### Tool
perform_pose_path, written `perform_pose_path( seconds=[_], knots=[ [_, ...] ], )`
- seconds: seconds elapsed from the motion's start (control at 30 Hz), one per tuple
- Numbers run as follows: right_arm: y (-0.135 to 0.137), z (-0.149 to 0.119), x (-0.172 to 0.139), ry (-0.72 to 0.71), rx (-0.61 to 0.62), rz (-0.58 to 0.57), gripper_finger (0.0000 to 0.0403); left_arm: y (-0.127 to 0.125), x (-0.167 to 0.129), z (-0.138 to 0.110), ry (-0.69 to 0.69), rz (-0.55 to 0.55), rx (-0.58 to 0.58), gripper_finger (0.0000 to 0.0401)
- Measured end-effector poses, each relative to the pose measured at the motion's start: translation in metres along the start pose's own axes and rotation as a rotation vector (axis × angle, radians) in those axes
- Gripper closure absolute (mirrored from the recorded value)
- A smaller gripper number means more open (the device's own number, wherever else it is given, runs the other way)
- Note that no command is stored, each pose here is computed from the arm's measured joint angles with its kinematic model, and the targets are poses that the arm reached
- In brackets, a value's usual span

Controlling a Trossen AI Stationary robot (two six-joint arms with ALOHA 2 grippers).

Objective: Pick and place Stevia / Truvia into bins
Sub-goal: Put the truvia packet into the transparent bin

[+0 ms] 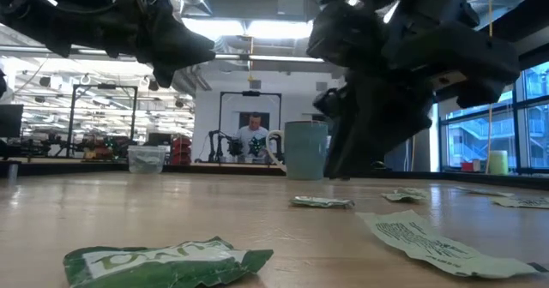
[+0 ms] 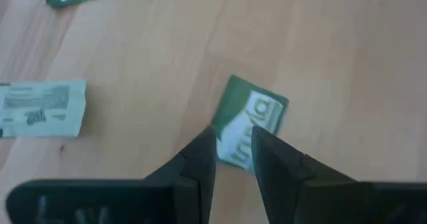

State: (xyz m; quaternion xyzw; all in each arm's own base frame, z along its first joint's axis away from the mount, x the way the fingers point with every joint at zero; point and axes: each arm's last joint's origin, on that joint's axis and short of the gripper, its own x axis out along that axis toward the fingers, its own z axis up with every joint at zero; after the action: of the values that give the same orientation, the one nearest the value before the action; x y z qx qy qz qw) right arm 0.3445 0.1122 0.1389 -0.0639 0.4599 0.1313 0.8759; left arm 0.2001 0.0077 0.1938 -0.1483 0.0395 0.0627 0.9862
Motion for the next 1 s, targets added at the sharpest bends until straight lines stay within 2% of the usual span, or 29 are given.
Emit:
perform_pose_path(
  seconds=[0.07, 0.23, 0.47, 0.87, 1.0],
  knots=[
    [0.001, 0.003, 0.004, 0.005, -0.006, -0.001, 0.0303, 0.0, 0.0, 0.0, 0.001, 0.0, 0.0, 0.0304],
    [0.0, 0.002, 0.011, 0.03, -0.034, -0.087, 0.0303, 0.0, 0.0, -0.002, 0.017, 0.005, 0.002, 0.0304],
    [0.0, -0.002, 0.015, 0.049, -0.025, -0.087, 0.0308, 0.001, 0.0, -0.003, 0.034, 0.01, 0.003, 0.0304],
    [0.0, -0.005, 0.018, 0.076, -0.014, -0.088, 0.0389, 0.002, 0.0, -0.005, 0.049, 0.016, 0.005, 0.0304],
    [0.0, -0.004, 0.018, 0.076, -0.018, -0.087, 0.0395, 0.002, 0.0, -0.005, 0.05, 0.016, 0.005, 0.0304]
  ],
)
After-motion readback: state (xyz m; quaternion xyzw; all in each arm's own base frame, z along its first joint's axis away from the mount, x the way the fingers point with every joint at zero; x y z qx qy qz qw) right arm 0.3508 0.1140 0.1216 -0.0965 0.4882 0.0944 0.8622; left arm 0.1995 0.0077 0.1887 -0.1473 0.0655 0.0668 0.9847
